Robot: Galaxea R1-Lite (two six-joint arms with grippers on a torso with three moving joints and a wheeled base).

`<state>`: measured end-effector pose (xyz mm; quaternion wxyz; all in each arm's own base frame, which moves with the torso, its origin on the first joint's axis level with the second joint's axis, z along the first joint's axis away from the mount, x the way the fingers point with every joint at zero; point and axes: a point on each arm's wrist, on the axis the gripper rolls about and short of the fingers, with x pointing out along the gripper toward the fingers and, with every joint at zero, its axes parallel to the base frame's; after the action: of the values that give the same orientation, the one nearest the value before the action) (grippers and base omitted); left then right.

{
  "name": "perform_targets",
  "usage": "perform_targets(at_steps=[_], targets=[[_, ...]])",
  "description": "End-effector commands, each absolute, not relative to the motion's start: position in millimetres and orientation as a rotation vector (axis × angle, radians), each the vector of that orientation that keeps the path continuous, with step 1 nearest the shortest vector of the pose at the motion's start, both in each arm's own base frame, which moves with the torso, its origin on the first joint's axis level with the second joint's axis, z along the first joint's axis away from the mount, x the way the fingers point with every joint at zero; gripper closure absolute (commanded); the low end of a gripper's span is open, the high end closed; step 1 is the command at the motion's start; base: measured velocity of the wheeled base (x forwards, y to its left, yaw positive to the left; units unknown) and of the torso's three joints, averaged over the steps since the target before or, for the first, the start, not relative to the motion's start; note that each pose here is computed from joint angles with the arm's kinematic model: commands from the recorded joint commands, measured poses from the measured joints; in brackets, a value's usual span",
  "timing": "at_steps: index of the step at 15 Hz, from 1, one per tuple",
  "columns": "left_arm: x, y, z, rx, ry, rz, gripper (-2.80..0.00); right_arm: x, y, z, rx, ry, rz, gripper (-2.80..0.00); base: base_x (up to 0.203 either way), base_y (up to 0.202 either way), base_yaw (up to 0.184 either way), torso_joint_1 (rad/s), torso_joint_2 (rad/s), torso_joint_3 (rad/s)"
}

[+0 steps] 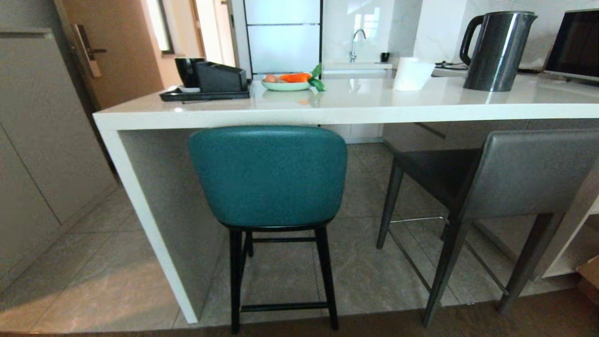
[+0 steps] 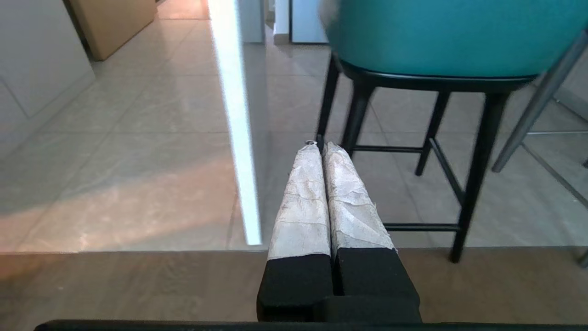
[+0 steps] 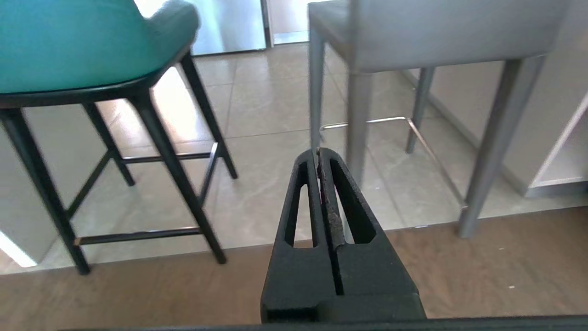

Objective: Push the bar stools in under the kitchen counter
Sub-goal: Pull the blue chair out from under the dining table

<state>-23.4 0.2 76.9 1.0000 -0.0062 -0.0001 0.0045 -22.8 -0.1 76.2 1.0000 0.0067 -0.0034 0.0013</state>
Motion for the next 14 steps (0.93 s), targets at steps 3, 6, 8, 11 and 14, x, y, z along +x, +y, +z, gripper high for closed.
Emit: perform_targets(at_steps=[3,6,8,11,14], targets=[[-23.3,0.2,76.7,-0.012,0.003,0.011,0.0,-22.5,-0.1,75.0,0.015,-0.003,0.003,0.0,0.0,0.193,-0.002,0.004,0.0,0.002],[-23.3,0.2,76.7,-0.012,0.003,0.009,0.0,-22.4,-0.1,75.3,0.017,-0.002,0.003,0.0,0.0,0.076,0.002,0.003,0.0,0.002],[-23.3,0.2,76.7,-0.012,0.003,0.009,0.0,-22.3,-0.1,75.0,0.017,-0.002,0.003,0.0,0.0,0.0,0.0,0.0,0.0,0.0],[-23.3,0.2,76.7,-0.012,0.003,0.009,0.0,-22.3,-0.1,75.0,0.017,-0.002,0.003,0.0,0.076,-0.001,0.001,-0.001,0.0,0.001],[-23.3,0.2,76.7,-0.012,0.003,0.009,0.0,-22.4,-0.1,75.0,0.017,-0.003,0.003,0.0,0.194,0.0,0.002,0.005,0.01,0.005]])
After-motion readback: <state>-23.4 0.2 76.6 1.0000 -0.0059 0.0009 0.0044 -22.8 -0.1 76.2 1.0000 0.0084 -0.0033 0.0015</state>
